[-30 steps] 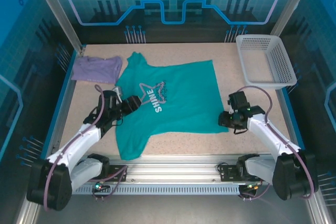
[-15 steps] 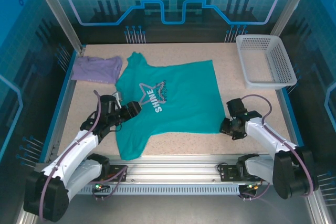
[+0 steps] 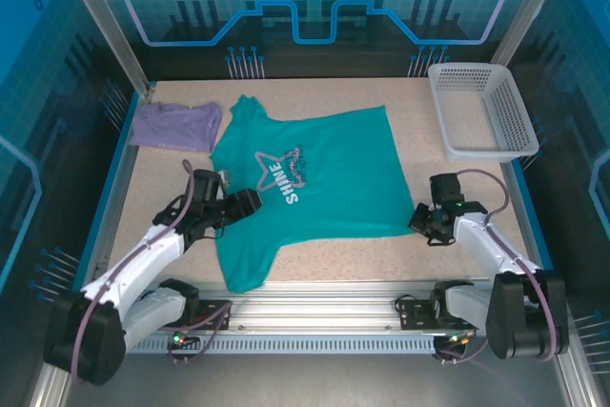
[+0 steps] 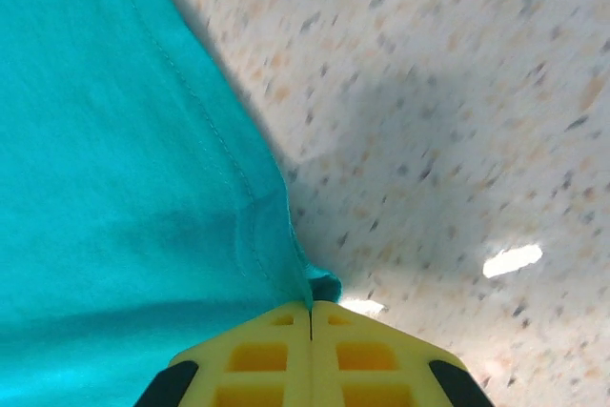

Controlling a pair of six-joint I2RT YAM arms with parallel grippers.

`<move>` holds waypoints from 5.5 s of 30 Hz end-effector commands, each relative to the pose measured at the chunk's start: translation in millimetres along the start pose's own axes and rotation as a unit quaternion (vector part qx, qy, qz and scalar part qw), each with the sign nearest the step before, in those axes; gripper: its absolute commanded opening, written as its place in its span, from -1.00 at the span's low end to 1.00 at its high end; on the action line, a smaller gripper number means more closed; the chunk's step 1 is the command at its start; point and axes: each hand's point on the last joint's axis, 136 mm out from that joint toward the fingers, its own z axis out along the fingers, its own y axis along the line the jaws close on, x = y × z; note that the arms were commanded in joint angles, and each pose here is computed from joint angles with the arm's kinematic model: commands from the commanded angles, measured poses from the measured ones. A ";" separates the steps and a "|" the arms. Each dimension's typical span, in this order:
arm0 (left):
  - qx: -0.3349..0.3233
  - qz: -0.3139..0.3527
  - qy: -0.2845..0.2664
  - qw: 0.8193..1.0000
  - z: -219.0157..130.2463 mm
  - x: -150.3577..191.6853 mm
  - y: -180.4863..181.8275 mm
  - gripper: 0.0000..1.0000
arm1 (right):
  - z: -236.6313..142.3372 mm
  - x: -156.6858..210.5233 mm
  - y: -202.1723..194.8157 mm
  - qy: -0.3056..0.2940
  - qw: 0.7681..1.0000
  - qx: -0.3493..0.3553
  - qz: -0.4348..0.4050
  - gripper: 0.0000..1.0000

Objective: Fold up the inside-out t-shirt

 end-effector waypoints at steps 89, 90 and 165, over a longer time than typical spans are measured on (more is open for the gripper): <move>-0.157 -0.100 0.035 0.982 -23.5 63.8 85.2 0.19 | -35.7 -53.7 43.0 -0.057 0.989 -0.129 -0.053 -1.00; -0.161 -0.100 0.045 0.981 -26.2 71.9 85.8 0.14 | -36.1 -53.8 42.8 -0.058 0.989 -0.129 -0.053 -1.00; -0.055 0.126 -0.411 0.901 -314.3 -236.8 -156.0 -1.00 | -378.3 -172.5 94.7 -0.428 0.863 -0.266 -0.026 -1.00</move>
